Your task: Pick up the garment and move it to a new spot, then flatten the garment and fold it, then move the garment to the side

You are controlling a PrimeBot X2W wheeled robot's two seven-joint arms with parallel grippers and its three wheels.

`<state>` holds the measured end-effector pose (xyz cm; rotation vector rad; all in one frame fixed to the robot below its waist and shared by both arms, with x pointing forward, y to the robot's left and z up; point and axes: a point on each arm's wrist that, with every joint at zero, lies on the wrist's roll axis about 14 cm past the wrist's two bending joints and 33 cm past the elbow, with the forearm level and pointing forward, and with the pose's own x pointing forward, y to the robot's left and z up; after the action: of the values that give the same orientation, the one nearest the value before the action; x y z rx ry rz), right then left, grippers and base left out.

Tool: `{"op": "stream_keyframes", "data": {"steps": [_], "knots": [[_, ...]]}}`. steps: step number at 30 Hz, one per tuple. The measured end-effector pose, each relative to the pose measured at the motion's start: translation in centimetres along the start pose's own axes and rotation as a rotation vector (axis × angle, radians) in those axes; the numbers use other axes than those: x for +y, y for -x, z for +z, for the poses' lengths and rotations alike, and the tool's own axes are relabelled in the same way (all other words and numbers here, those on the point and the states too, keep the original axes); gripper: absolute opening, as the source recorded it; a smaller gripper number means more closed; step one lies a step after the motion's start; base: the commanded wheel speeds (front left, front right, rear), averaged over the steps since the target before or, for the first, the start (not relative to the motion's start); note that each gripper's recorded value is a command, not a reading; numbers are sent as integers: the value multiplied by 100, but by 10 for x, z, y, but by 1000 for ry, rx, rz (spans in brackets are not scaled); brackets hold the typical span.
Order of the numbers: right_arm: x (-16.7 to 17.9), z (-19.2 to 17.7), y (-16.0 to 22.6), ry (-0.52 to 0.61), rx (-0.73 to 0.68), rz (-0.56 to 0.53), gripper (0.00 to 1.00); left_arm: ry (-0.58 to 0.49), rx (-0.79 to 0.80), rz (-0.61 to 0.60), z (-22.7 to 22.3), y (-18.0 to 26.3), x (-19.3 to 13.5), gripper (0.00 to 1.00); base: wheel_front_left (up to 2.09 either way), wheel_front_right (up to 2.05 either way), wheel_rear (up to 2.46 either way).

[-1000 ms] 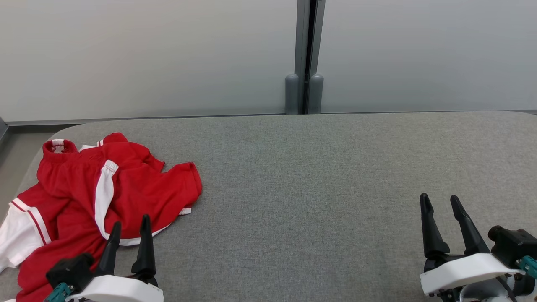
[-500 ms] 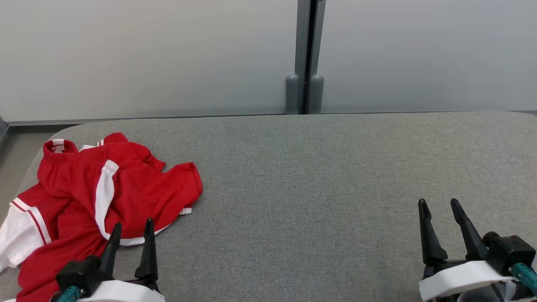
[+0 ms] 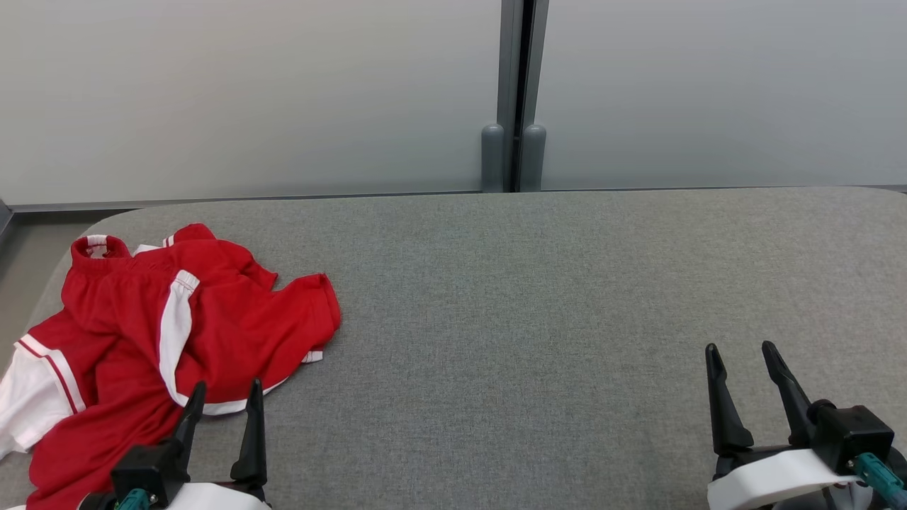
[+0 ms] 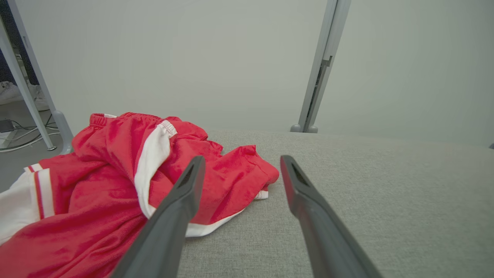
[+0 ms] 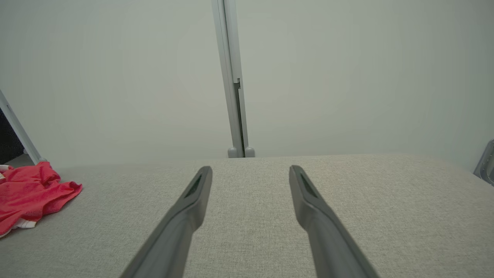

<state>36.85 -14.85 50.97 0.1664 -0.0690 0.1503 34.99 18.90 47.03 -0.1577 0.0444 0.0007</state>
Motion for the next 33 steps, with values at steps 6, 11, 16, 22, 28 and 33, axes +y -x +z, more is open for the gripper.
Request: {"op": "stream_keyframes", "data": {"steps": [6,11,16,22,28,33], "knots": [[0,-2,3,28,4,1,100,-42,-2,-2,0,1,1,100,0,0,0],[-1,-3,4,59,3,4,100,-77,-5,-5,0,1,2,100,0,0,0],[0,-3,6,90,0,11,100,-104,-12,-8,1,1,2,100,0,0,0],[1,-3,6,102,-3,14,100,-112,-9,-9,-1,2,4,100,0,0,0],[-4,-2,6,75,-6,-4,100,-84,-4,1,-3,2,7,100,0,0,0],[-6,-3,7,69,-5,-13,100,-73,-2,3,-4,1,7,100,0,0,0]]}}
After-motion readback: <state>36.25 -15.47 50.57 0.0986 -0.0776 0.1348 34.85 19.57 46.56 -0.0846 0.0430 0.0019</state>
